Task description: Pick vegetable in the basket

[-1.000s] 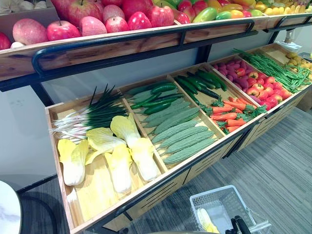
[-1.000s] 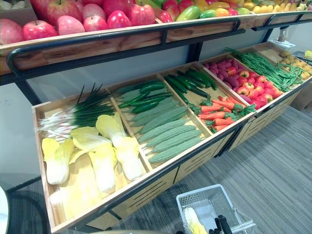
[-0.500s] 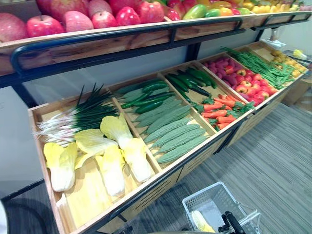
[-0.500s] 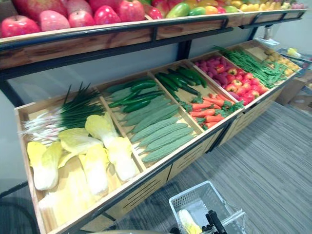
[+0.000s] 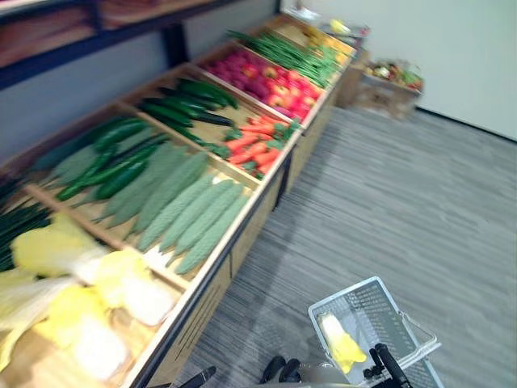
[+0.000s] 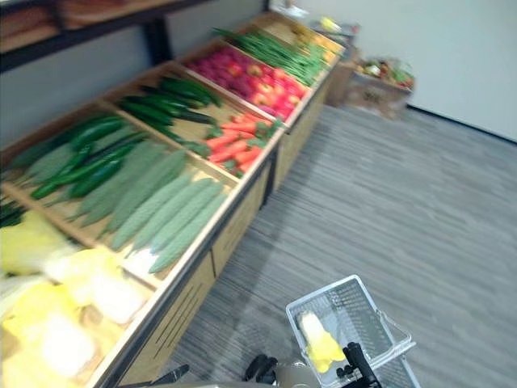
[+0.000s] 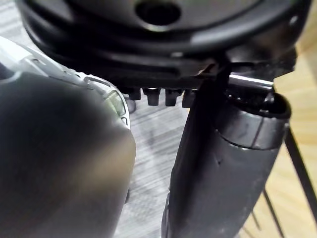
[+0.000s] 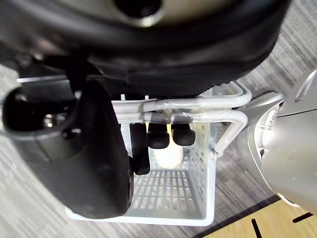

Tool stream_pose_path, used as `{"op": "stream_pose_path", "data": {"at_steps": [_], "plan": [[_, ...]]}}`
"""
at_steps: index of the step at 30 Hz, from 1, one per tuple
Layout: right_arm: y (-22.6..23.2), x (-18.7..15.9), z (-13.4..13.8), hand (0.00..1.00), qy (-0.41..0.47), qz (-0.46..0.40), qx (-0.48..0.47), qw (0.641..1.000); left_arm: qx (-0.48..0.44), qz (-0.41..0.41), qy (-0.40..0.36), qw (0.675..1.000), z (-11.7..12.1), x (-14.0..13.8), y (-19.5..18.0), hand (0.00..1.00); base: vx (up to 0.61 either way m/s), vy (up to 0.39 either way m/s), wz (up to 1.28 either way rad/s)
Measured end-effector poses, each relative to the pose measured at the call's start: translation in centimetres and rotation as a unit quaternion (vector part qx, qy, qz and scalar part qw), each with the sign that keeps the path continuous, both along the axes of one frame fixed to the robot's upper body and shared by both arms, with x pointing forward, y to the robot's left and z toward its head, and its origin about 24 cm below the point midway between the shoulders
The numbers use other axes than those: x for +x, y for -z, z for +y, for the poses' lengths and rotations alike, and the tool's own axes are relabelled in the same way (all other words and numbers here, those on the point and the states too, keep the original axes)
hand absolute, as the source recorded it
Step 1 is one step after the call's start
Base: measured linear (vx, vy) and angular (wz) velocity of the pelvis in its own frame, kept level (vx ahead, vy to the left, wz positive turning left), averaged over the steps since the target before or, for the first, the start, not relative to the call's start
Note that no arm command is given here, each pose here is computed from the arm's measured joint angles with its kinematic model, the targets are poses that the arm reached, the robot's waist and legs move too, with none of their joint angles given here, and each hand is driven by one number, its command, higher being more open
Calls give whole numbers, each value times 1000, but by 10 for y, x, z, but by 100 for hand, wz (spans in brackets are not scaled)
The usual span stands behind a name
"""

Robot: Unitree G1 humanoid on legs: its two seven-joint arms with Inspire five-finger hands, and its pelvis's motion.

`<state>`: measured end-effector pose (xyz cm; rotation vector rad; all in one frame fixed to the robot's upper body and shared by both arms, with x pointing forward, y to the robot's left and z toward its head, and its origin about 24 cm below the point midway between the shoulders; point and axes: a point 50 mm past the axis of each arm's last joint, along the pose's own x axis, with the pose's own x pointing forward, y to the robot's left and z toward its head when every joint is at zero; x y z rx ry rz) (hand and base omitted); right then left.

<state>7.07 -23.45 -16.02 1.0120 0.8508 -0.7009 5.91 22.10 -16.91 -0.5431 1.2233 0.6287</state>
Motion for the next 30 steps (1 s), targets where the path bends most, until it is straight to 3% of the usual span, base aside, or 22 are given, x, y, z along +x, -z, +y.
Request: {"op": "stream_pose_path", "data": {"at_steps": [8,12,15,18,23,30], "plan": [[12,-25,31,0,-50,74,39,995,20,-32,-19,999,7,10,-3,100,-80,-102,-62],[12,-24,36,0,-69,81,44,993,16,-75,-19,997,9,32,-8,100,-181,-21,-25],[11,-34,27,0,-41,88,35,995,16,-98,-43,994,10,35,-10,100,-14,22,16],[10,-30,23,0,-92,99,26,991,11,-120,-67,990,13,41,-12,100,-7,-136,-42],[9,-31,13,0,-97,105,15,990,-4,-140,-97,985,8,34,-10,100,-39,-82,-46],[8,-36,8,0,-81,110,10,991,-4,-129,-72,989,0,29,-7,100,23,-12,-28]]}}
